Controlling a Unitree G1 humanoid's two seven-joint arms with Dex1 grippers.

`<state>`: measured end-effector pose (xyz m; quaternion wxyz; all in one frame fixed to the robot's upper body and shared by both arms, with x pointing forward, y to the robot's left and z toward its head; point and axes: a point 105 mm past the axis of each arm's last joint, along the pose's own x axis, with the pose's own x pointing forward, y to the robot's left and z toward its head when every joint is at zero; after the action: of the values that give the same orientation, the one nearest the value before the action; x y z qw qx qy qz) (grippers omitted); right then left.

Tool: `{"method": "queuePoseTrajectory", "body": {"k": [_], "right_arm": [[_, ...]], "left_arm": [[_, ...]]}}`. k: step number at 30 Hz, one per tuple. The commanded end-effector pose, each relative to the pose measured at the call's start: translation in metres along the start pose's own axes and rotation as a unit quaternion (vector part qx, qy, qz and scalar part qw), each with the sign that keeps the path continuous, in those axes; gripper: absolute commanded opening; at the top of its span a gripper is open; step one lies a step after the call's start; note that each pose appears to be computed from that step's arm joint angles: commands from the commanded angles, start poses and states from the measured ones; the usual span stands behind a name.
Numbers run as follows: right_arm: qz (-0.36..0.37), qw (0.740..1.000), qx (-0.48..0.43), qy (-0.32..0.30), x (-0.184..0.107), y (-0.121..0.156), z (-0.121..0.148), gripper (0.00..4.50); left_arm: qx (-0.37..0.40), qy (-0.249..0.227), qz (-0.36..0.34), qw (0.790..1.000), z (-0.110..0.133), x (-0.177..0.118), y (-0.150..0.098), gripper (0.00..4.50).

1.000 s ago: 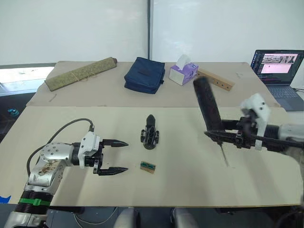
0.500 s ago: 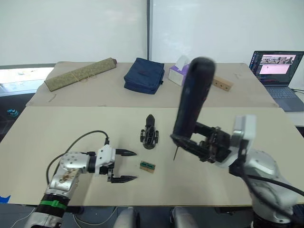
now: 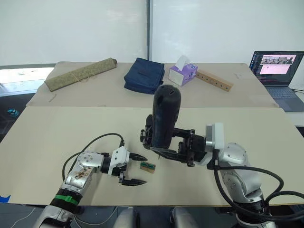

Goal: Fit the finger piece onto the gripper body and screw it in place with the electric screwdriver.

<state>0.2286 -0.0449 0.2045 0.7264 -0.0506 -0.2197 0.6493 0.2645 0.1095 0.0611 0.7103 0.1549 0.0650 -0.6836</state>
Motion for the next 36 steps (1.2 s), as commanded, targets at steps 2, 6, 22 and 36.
{"method": "queuePoseTrajectory", "body": {"k": [2, 6, 22, 36], "right_arm": [[0.018, 0.999, -0.009, -0.028, 0.005, 0.002, 0.007, 1.95], [0.023, 0.999, 0.001, -0.023, 0.006, 0.002, -0.001, 1.95], [0.029, 0.999, 0.009, -0.023, 0.006, 0.002, -0.01, 1.95], [0.033, 0.999, 0.004, -0.016, 0.007, 0.0, -0.015, 1.95]], "left_arm": [[-0.002, 0.003, 0.001, 1.0, -0.003, 0.009, 0.001, 4.5], [-0.005, 0.003, -0.004, 1.0, -0.004, 0.011, 0.0, 4.5], [-0.016, 0.013, -0.001, 1.0, -0.011, 0.011, -0.003, 4.5], [-0.017, 0.02, 0.004, 1.0, -0.014, 0.007, -0.003, 4.5]]}}
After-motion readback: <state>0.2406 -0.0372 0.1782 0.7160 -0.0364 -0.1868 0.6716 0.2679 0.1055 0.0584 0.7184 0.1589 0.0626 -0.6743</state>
